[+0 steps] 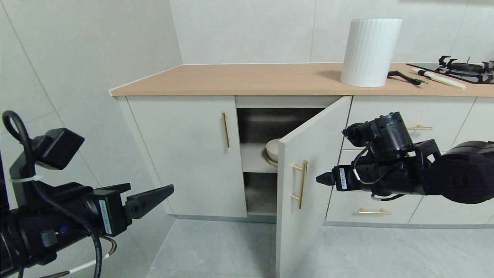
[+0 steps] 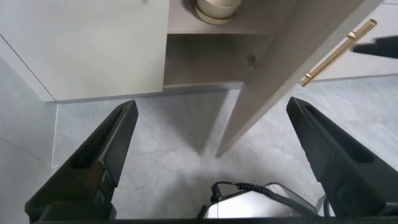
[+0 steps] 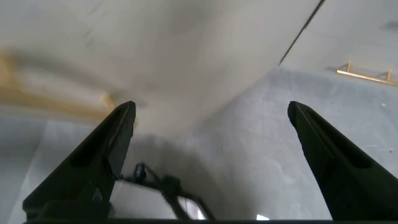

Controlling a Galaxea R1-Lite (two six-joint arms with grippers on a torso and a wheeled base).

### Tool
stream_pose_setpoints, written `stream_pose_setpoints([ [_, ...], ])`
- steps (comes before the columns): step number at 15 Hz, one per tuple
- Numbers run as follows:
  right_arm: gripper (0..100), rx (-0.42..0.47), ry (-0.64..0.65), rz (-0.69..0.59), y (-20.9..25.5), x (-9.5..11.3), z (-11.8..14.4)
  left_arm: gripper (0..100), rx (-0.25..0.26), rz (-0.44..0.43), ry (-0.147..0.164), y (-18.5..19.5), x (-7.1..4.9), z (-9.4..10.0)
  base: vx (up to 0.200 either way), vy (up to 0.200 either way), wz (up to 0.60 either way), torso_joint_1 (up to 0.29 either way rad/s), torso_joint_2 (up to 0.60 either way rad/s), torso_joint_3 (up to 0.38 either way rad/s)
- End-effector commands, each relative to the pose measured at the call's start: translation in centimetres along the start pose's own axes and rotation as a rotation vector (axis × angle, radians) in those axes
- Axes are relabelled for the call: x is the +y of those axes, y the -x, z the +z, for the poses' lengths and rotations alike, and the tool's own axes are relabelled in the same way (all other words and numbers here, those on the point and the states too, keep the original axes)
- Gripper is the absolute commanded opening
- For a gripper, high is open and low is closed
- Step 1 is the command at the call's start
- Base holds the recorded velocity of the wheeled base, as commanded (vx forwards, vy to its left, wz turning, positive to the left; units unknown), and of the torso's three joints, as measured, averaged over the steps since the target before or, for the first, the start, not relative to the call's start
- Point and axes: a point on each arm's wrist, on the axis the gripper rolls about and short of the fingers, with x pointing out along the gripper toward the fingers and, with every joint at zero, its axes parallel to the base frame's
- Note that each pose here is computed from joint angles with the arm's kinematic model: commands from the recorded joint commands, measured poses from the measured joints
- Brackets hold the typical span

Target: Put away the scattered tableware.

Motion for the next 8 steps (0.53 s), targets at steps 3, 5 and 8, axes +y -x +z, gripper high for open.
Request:
stream_pose_setpoints([
  [3,100,-0.009,-0.08,-0.017,-3.8,-0.2,-0.8,100,-0.01,-0.005,-0.001,0.3,0.0,0.1,0.0,0.0,0.0,0.0,0.0,0.0],
  [5,100,-0.039,-0.106,-0.009,-4.9,-0.1,-0.9,100,-0.007,-0.005,0.001,0.2,0.0,0.1,0.0,0.0,0.0,0.0,0.0,0.0],
  [8,100,-0.068,-0.135,0.001,-6.4,0.1,-1.1,100,-0.001,-0.003,0.001,0.1,0.0,0.0,0.0,0.0,0.0,0.0,0.0,0.0],
])
